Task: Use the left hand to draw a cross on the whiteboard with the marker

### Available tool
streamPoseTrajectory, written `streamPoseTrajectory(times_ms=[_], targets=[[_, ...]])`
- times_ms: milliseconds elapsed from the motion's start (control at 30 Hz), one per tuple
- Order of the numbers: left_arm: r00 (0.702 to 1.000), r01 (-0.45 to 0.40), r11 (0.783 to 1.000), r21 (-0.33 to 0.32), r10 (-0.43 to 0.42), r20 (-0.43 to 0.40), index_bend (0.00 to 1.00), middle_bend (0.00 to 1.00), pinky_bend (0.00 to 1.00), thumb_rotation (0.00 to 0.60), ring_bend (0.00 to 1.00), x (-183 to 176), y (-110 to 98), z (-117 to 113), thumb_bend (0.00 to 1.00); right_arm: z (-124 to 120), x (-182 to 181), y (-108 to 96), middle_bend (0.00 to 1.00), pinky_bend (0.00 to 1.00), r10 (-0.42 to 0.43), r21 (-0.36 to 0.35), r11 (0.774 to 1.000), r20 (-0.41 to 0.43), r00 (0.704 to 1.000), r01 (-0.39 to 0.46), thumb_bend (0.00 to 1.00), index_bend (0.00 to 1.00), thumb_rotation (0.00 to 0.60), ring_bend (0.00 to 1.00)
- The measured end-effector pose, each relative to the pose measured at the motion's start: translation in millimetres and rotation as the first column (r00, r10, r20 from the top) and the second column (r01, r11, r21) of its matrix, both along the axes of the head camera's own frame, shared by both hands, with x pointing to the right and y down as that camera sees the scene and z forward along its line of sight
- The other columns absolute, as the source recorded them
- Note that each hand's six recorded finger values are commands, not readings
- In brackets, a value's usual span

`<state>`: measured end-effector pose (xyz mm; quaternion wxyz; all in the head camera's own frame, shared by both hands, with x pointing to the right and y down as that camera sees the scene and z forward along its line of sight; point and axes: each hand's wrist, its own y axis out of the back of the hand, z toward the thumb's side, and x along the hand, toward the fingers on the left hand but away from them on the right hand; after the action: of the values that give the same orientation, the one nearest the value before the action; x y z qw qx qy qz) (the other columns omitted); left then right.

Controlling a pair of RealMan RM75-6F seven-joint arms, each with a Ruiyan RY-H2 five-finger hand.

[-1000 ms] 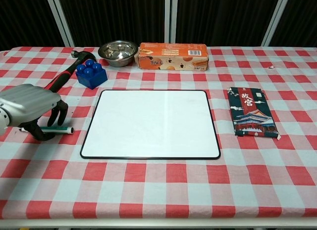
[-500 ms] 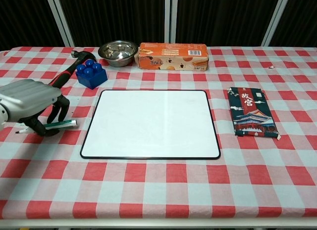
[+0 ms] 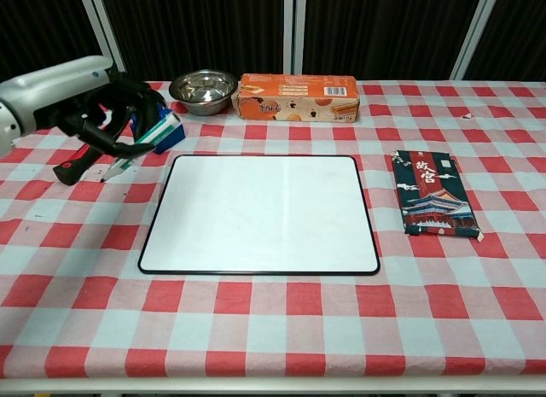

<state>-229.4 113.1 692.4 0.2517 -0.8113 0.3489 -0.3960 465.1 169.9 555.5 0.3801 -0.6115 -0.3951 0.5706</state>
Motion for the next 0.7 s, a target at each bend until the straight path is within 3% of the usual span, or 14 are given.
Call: streamPoseTrajectory(times_ms=[100, 267, 700], targets=[[0.996, -0.027, 1.0, 0.0, 0.027, -0.084, 0.48, 0.57, 0.95, 0.6, 0.67, 12, -10, 4, 0.43, -2, 0, 0, 0.06, 0.12, -0.001, 0.002, 1.0, -0.003, 1.0, 0.001, 0.17, 0.0, 0.6, 0.0], [0.989, -0.091, 0.996, 0.019, 0.093, -0.117, 0.48, 0.57, 0.94, 0.6, 0.67, 32, -20, 25, 0.43, -2, 0, 2, 0.06, 0.12, 0.002, -0.006, 1.0, -0.005, 1.0, -0.002, 0.16, 0.0, 0.6, 0.0], [0.977, -0.185, 0.981, 0.065, 0.191, -0.092, 0.48, 0.57, 0.94, 0.6, 0.66, 55, -10, 66, 0.43, 1, -1, 3, 0.06, 0.12, 0.005, -0.026, 1.0, -0.003, 1.0, -0.005, 0.16, 0.0, 0.6, 0.0]])
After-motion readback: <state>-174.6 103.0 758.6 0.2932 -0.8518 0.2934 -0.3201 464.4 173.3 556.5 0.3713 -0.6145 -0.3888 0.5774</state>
